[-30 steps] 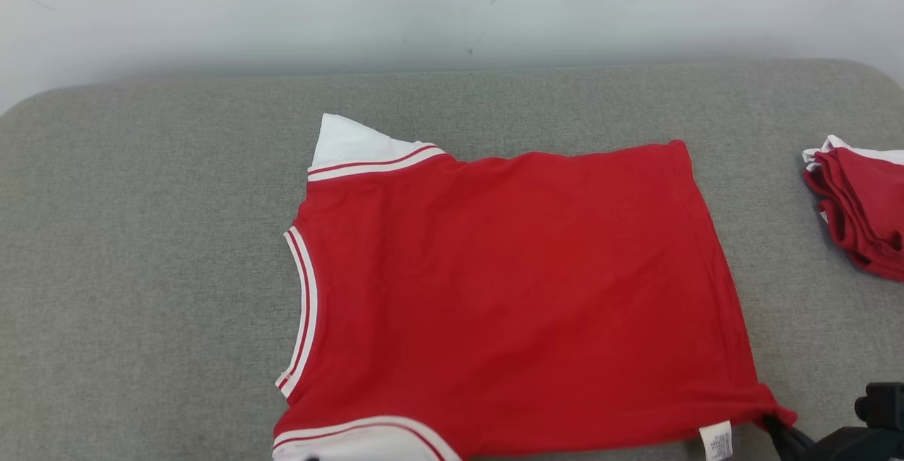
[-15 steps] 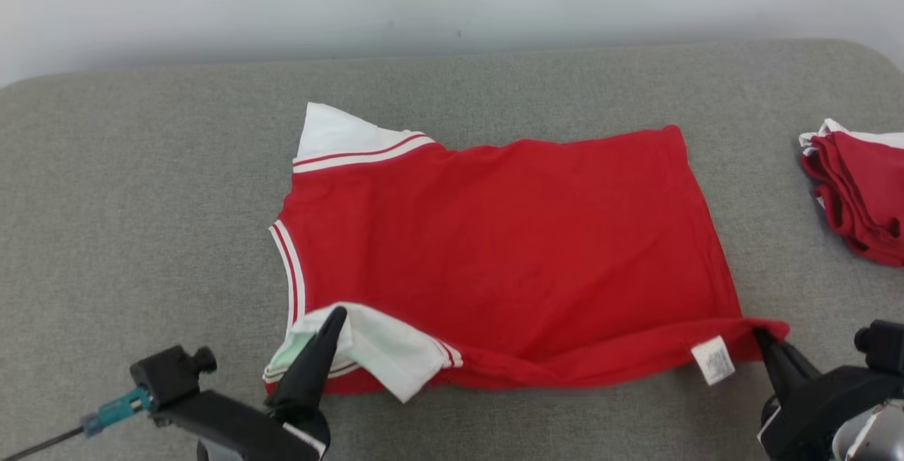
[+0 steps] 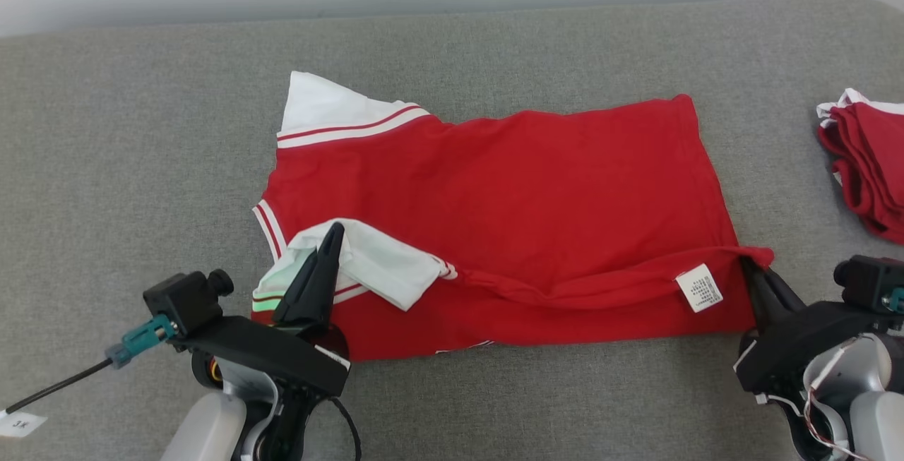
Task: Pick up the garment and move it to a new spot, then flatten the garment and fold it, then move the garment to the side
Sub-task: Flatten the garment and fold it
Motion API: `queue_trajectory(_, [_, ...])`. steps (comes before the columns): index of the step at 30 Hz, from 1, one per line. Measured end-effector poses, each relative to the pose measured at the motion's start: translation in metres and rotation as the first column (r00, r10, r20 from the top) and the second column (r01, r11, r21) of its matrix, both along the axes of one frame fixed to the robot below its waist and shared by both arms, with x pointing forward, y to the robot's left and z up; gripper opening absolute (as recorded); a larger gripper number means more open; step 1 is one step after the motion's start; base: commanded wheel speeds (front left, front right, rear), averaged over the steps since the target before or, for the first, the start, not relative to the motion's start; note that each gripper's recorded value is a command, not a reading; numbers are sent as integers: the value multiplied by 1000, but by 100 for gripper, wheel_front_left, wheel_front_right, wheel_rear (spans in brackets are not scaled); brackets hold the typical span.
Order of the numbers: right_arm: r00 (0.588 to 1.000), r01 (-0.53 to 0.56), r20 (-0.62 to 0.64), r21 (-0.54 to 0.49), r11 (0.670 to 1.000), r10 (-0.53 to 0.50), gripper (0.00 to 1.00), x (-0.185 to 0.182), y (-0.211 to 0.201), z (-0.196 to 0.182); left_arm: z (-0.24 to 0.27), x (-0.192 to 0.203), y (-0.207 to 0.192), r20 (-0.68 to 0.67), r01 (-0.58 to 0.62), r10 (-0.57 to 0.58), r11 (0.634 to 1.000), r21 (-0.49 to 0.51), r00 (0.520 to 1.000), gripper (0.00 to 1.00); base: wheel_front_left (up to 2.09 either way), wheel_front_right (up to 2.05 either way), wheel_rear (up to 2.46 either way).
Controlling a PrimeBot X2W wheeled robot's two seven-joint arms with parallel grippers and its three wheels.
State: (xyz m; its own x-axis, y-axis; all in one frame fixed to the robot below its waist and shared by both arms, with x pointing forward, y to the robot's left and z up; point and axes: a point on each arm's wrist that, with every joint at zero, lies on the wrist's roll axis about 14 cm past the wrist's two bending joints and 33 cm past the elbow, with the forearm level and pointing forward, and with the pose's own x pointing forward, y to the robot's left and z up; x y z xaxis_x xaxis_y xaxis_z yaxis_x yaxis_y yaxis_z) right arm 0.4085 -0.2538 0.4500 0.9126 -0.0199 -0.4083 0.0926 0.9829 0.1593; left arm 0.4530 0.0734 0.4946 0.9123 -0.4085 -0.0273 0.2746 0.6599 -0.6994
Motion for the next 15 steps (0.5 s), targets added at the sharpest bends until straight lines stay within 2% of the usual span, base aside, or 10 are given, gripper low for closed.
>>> queue_trajectory(13, [1000, 0, 14, -37, 999, 1, 0, 28, -3, -12, -9, 20, 5, 18, -33, 33, 998, 55, 999, 0, 0, 0, 0])
queue_trajectory(14, [1000, 0, 24, -38, 999, 1, 34, 31, -3, -11, -11, 22, 6, 19, -40, 39, 997, 66, 999, 0, 0, 0, 0])
queue_trajectory(15, [999, 4, 37, -36, 999, -3, 93, 34, -2, -10, -12, 24, 9, 18, -53, 52, 996, 77, 999, 35, 0, 0, 0])
